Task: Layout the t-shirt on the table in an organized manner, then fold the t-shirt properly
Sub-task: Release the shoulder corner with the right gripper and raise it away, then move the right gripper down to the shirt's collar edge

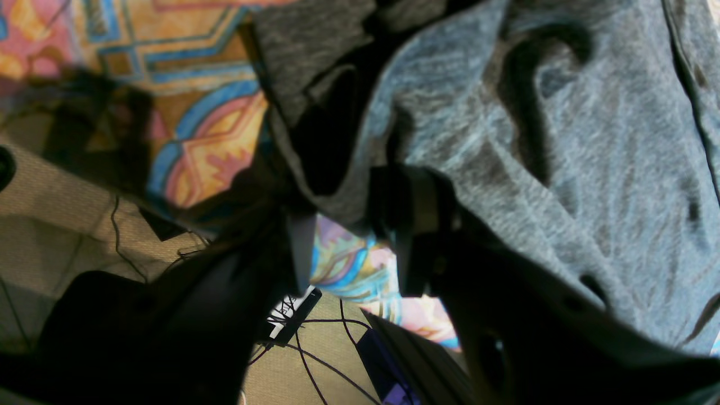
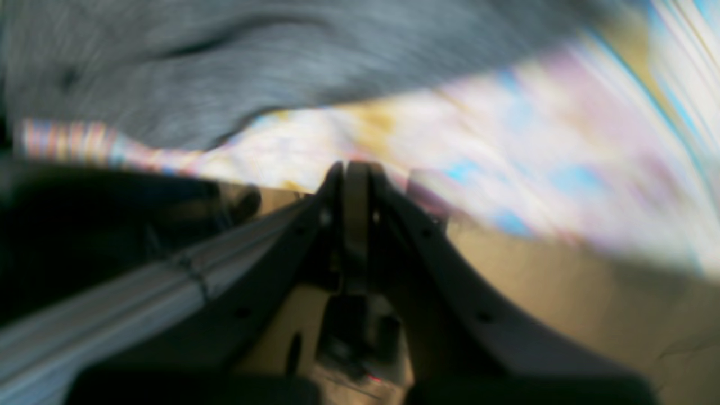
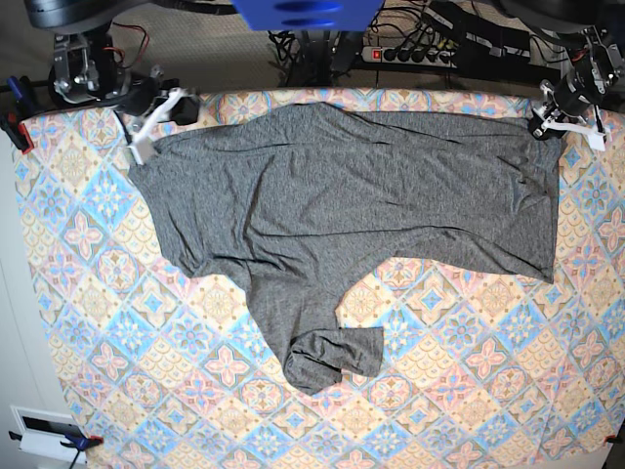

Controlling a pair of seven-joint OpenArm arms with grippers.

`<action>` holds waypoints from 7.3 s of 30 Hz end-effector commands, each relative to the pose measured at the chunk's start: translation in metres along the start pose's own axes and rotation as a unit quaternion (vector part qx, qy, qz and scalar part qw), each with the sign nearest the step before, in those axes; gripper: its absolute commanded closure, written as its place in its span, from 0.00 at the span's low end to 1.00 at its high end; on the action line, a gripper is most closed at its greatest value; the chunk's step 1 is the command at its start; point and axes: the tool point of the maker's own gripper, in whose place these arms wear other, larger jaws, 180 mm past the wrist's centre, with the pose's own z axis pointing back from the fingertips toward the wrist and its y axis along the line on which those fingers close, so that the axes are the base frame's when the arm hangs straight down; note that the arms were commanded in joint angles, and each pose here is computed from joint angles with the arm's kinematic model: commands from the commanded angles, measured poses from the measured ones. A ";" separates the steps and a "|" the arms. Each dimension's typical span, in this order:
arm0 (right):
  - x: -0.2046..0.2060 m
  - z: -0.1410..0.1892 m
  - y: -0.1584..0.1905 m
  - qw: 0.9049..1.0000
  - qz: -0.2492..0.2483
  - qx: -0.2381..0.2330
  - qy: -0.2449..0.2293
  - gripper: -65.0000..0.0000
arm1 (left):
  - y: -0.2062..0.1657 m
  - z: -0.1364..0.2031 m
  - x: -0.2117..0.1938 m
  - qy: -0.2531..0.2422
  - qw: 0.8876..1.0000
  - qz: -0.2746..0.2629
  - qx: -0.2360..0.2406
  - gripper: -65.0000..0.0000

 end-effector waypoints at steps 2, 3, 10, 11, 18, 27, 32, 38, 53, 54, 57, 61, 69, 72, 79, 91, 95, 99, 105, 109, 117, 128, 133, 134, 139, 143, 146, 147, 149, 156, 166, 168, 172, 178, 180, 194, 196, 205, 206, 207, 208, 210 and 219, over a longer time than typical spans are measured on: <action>-0.002 -0.004 0.016 0.998 0.058 0.025 0.022 1.00 | 0.009 0.003 0.002 0.002 1.000 -0.006 0.021 0.70; -0.007 -0.007 0.019 0.995 0.085 0.026 0.037 1.00 | 0.009 0.003 0.002 0.002 1.000 -0.006 0.021 0.71; -0.073 -0.037 0.020 0.899 0.419 -0.050 0.119 1.00 | 0.009 0.003 0.003 0.000 1.000 -0.007 0.020 0.72; -0.080 -0.040 0.023 0.865 0.484 -0.060 0.113 1.00 | 0.009 0.003 0.003 0.000 1.000 -0.007 0.021 0.72; -0.092 -0.050 0.078 0.700 0.710 -0.079 0.019 1.00 | 0.009 0.003 0.003 0.000 1.000 -0.007 0.020 0.72; -0.068 -0.032 0.119 0.596 0.781 -0.138 -0.123 1.00 | 0.009 0.003 0.002 0.000 1.000 -0.006 0.020 0.72; -0.082 -0.038 0.117 0.626 0.765 -0.106 -0.110 1.00 | 0.009 0.003 0.002 0.000 1.000 -0.007 0.020 0.72; -0.087 -0.047 0.134 0.615 0.775 -0.057 -0.132 1.00 | 0.007 0.001 -0.004 0.004 1.000 0.001 0.016 0.72; -0.139 -0.058 0.173 0.607 0.781 0.094 -0.113 1.00 | 0.006 0.000 -0.005 0.004 1.000 0.002 0.014 0.72; -0.139 -0.060 0.170 0.603 0.785 0.091 -0.110 1.00 | 0.006 0.000 -0.005 0.004 1.000 0.002 0.014 0.72; -0.140 -0.064 0.163 0.579 0.804 0.078 -0.110 1.00 | 0.006 0.000 -0.004 0.003 1.000 0.002 0.014 0.72; -0.144 -0.063 0.167 0.552 0.819 0.076 -0.141 1.00 | 0.006 0.000 -0.004 0.003 1.000 0.002 0.014 0.72; -0.137 -0.053 0.158 0.560 0.806 0.057 -0.183 1.00 | 0.002 -0.001 0.000 -0.002 1.000 0.002 0.010 0.72; -0.135 -0.049 0.136 0.556 0.812 0.042 -0.174 1.00 | 0.001 -0.001 0.001 -0.003 1.000 0.002 0.009 0.72; -0.128 -0.049 0.088 0.537 0.833 0.008 -0.136 1.00 | 0.001 -0.001 0.003 -0.006 1.000 0.004 0.009 0.72; -0.060 -0.057 0.063 0.544 0.819 -0.038 -0.181 1.00 | 0.002 -0.001 0.003 -0.006 1.000 0.004 0.009 0.72; -0.014 -0.051 0.048 0.573 0.788 -0.059 -0.216 1.00 | 0.002 -0.001 0.003 -0.006 1.000 0.004 0.009 0.72; 0.007 -0.048 0.040 0.598 0.766 -0.039 -0.232 1.00 | 0.002 -0.001 0.003 -0.006 1.000 0.004 0.009 0.72; 0.000 -0.046 0.044 0.613 0.755 -0.001 -0.234 1.00 | 0.001 -0.002 0.003 -0.005 1.000 0.003 0.008 0.72; -0.020 -0.046 0.049 0.601 0.767 0.018 -0.224 1.00 | 0.001 -0.002 0.003 -0.005 1.000 0.003 0.008 0.72; -0.056 -0.044 0.053 0.587 0.783 0.046 -0.202 1.00 | 0.000 -0.004 -0.004 -0.002 1.000 0.013 0.005 0.72; -0.079 -0.049 0.050 0.599 0.781 0.088 -0.154 1.00 | -0.002 -0.006 -0.010 0.002 1.000 0.016 0.002 0.72; -0.076 -0.055 0.071 0.606 0.770 0.091 -0.176 1.00 | -0.002 -0.006 -0.010 0.002 1.000 0.017 0.002 0.72; -0.074 -0.055 0.077 0.607 0.768 0.093 -0.184 1.00 | -0.002 -0.006 -0.010 0.002 1.000 0.017 0.002 0.72; -0.073 -0.062 0.106 0.619 0.755 0.112 -0.186 1.00 | -0.004 -0.007 -0.009 0.001 1.000 0.018 0.000 0.72; -0.078 -0.066 0.125 0.626 0.745 0.136 -0.186 1.00 | -0.006 -0.007 -0.006 -0.003 1.000 0.017 -0.002 0.72; -0.074 -0.071 0.133 0.625 0.744 0.142 -0.190 1.00 | -0.007 -0.008 -0.006 -0.003 1.000 0.018 -0.003 0.72; -0.071 -0.072 0.133 0.621 0.747 0.146 -0.186 1.00 | -0.007 -0.008 -0.006 -0.003 1.000 0.018 -0.003 0.72; -0.068 -0.075 0.135 0.618 0.750 0.150 -0.185 1.00 | -0.007 -0.008 -0.006 -0.003 1.000 0.018 -0.003 0.72; -0.041 -0.082 0.141 0.612 0.751 0.130 -0.209 1.00 | -0.007 -0.011 -0.014 0.001 1.000 0.023 0.000 0.72; -0.036 -0.085 0.160 0.617 0.740 0.134 -0.230 1.00 | -0.003 -0.015 -0.025 0.006 1.000 0.020 0.017 0.72; -0.037 -0.086 0.160 0.618 0.740 0.135 -0.229 1.00 | -0.003 -0.015 -0.025 0.006 1.000 0.020 0.017 0.72; -0.043 -0.093 0.149 0.624 0.740 0.133 -0.212 1.00 | -0.003 -0.015 -0.024 0.005 1.000 0.020 0.017 0.72; -0.050 -0.099 0.137 0.630 0.741 0.130 -0.194 1.00 | -0.003 -0.015 -0.024 0.005 1.000 0.020 0.017 0.72; -0.050 -0.100 0.135 0.631 0.741 0.128 -0.192 1.00 | -0.003 -0.015 -0.024 0.005 1.000 0.019 0.017 0.72; -0.010 -0.103 0.127 0.617 0.753 0.090 -0.209 1.00 | -0.002 -0.015 -0.023 0.004 1.000 0.019 0.018 0.72; 0.000 -0.104 0.120 0.621 0.753 0.071 -0.206 1.00 | -0.002 -0.015 -0.023 0.004 1.000 0.019 0.018 0.72; 0.036 -0.098 0.099 0.627 0.748 0.018 -0.218 1.00 | -0.003 -0.015 -0.023 0.004 1.000 0.019 0.017 0.72; 0.039 -0.097 0.098 0.627 0.747 0.014 -0.220 1.00 | -0.003 -0.015 -0.023 0.004 1.000 0.019 0.017 0.72; 0.042 -0.096 0.096 0.628 0.747 0.010 -0.220 1.00 | -0.003 -0.015 -0.023 0.004 1.000 0.019 0.017 0.72; 0.045 -0.097 0.097 0.629 0.744 0.007 -0.224 1.00 | -0.003 -0.015 -0.023 0.004 1.000 0.019 0.017 0.72; 0.051 -0.099 0.108 0.636 0.734 0.005 -0.240 1.00 | -0.003 -0.015 -0.024 0.005 1.000 0.020 0.017 0.72; 0.071 -0.114 0.125 0.674 0.685 -0.014 -0.274 0.98 | -0.002 -0.015 -0.024 0.004 1.000 0.020 0.017 0.72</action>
